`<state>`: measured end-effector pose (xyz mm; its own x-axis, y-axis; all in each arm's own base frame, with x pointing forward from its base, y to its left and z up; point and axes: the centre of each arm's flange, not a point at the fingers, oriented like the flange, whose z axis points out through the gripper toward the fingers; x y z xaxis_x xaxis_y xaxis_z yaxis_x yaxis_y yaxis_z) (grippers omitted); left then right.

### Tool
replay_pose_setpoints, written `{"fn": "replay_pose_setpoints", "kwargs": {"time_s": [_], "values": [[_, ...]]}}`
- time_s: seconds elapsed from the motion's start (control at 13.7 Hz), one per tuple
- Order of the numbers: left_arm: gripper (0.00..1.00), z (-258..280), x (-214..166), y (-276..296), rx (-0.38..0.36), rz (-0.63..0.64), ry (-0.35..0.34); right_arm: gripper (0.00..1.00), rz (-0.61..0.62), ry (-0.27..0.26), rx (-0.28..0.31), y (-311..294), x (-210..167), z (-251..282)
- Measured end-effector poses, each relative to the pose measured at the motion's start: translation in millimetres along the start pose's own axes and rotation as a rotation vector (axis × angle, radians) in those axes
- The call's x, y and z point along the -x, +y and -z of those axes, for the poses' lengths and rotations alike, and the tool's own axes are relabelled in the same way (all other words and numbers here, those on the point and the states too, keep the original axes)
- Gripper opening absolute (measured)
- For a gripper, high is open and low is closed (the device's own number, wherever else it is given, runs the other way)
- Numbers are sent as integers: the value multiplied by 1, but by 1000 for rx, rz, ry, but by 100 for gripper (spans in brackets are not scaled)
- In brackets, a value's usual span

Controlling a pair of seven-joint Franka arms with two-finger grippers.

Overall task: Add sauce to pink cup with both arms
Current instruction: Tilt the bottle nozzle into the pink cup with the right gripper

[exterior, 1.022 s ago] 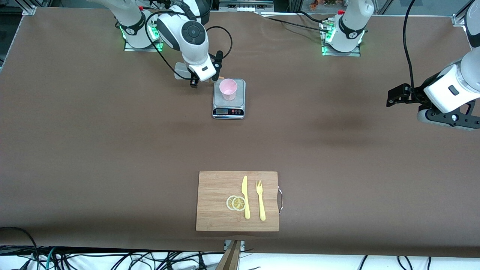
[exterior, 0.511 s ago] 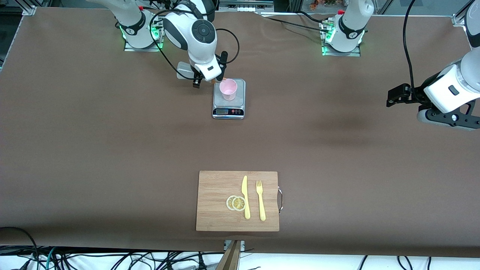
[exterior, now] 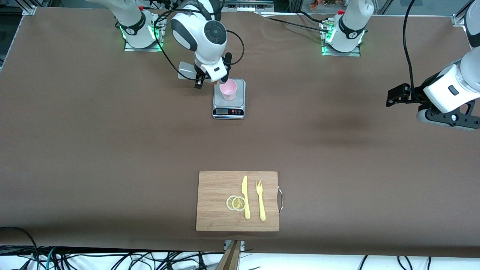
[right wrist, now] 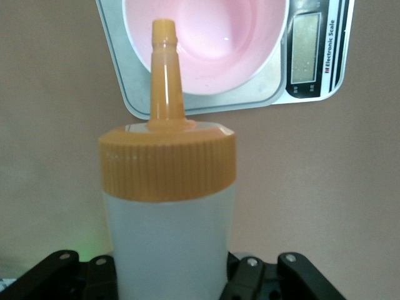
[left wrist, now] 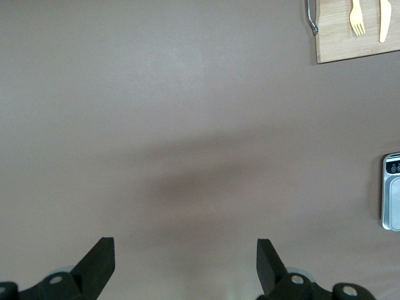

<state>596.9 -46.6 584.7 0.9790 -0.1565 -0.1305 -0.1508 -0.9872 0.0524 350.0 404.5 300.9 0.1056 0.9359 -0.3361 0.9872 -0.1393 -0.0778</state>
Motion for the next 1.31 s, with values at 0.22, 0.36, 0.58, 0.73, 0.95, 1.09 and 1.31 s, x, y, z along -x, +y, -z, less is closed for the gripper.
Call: {"fn": "replay_pose_setpoints", "kwargs": {"time_s": [0.22, 0.36, 0.58, 0.73, 0.95, 1.09, 1.31], "values": [[100, 0, 0, 0, 0, 0, 0, 23, -7, -47, 16, -3, -2, 1], [100, 0, 0, 0, 0, 0, 0, 23, -10, -74, 21, -5, -6, 4], [100, 0, 0, 0, 0, 0, 0, 23, -7, -103, 19, -6, -13, 11], [100, 0, 0, 0, 0, 0, 0, 23, -3, -126, 24, -5, -16, 16], [100, 0, 0, 0, 0, 0, 0, 23, -2, -135, 23, -4, -20, 19], [100, 0, 0, 0, 0, 0, 0, 23, -3, -137, 24, -3, -21, 19], [100, 0, 0, 0, 0, 0, 0, 23, -19, -136, 18, 5, -17, 19]]}}
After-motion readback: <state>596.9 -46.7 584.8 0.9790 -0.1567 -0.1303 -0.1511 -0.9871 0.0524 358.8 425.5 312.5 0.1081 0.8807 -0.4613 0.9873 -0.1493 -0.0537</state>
